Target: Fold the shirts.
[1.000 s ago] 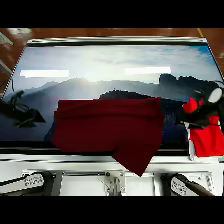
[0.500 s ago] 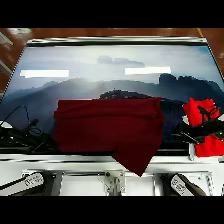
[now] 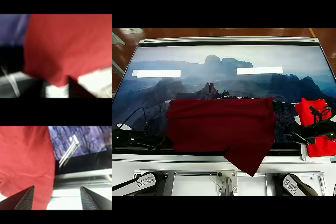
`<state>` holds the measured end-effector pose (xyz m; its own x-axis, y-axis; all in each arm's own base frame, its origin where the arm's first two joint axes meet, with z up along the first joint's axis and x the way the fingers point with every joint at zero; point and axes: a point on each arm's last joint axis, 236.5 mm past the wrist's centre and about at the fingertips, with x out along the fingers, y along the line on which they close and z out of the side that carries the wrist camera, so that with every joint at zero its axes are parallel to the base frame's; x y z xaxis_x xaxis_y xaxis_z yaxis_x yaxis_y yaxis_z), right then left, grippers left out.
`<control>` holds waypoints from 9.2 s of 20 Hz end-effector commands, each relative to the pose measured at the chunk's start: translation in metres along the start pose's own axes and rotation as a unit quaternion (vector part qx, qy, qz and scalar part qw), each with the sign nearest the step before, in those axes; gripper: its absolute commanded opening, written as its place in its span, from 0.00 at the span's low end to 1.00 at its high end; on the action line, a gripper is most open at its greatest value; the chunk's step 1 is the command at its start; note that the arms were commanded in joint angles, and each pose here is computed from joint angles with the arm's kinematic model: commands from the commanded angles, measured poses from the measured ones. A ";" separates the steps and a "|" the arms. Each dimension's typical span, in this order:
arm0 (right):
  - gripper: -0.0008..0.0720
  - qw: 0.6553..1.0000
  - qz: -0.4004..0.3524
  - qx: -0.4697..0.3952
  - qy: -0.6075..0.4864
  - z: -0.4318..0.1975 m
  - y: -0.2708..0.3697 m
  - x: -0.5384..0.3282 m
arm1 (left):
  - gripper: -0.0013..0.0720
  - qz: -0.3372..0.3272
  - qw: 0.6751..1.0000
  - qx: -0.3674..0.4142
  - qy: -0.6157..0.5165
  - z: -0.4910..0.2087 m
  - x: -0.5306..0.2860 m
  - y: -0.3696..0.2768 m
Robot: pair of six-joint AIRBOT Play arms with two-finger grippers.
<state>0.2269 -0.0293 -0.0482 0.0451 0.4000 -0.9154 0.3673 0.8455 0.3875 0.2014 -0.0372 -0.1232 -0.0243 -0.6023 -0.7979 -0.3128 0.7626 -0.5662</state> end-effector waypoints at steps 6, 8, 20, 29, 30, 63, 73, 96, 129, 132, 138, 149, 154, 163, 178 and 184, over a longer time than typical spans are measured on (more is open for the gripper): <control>0.94 0.995 0.074 -0.015 0.067 -0.051 0.030 0.026 | 0.07 -0.045 0.998 0.047 0.019 -0.018 -0.013 -0.023; 0.94 0.996 0.062 -0.012 0.060 -0.060 0.028 0.046 | 0.07 -0.043 0.998 0.053 0.004 -0.016 -0.018 -0.026; 0.40 0.999 0.037 -0.026 0.013 -0.061 0.047 0.106 | 0.07 -0.050 0.997 0.061 0.002 -0.019 -0.023 -0.033; 0.10 0.988 0.113 -0.099 -0.044 -0.011 0.113 0.047 | 0.07 -0.030 0.991 0.112 -0.071 0.022 -0.052 -0.042; 0.10 0.985 0.114 -0.103 -0.079 0.008 0.120 0.034 | 0.07 -0.029 0.987 0.123 -0.096 0.035 -0.064 -0.049; 0.96 0.994 0.076 -0.003 -0.078 0.172 0.074 0.075 | 0.81 -0.079 0.986 0.098 -0.111 0.180 -0.115 -0.122; 0.10 0.994 0.090 -0.043 -0.042 0.153 0.114 0.104 | 0.80 -0.078 0.982 0.144 -0.093 0.164 -0.102 -0.160; 0.10 0.959 0.152 -0.164 -0.174 -0.020 0.213 -0.151 | 0.07 -0.182 0.958 0.223 -0.006 -0.022 0.206 -0.413; 0.83 0.928 0.150 -0.302 -0.157 0.035 0.358 0.058 | 0.07 -0.203 0.768 0.319 -0.518 0.028 -0.355 -0.369; 0.83 0.963 -0.065 -0.262 0.007 0.025 0.199 0.057 | 0.07 -0.186 0.771 0.320 -0.519 0.033 -0.352 -0.363; 0.94 0.995 0.041 -0.089 0.019 0.008 0.166 0.122 | 0.07 -0.184 0.772 0.321 -0.517 0.033 -0.350 -0.363; 0.62 0.976 0.220 -0.004 -0.003 0.028 0.226 0.157 | 0.07 -0.183 0.777 0.325 -0.507 0.030 -0.345 -0.362; 0.10 0.954 0.285 -0.090 -0.027 0.044 0.253 0.116 | 0.07 -0.184 0.778 0.324 -0.506 0.030 -0.345 -0.362; 0.10 0.889 0.302 -0.055 -0.340 0.171 0.188 -0.182 | 0.07 -0.188 0.790 0.332 -0.480 0.022 -0.333 -0.364; 0.10 0.835 0.144 0.130 -0.515 0.150 -0.086 -0.315 | 0.07 -0.200 0.791 0.351 -0.460 0.010 -0.320 -0.377; 0.10 0.901 0.081 0.177 -0.387 0.107 -0.111 -0.254 | 0.07 -0.200 0.791 0.351 -0.460 0.010 -0.320 -0.377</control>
<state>0.3067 -0.2703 0.1656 0.8329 -0.0113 -0.5533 0.4474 0.6021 0.6613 0.3368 -0.1293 0.3437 0.7453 -0.6478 -0.1575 0.4898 0.6924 -0.5298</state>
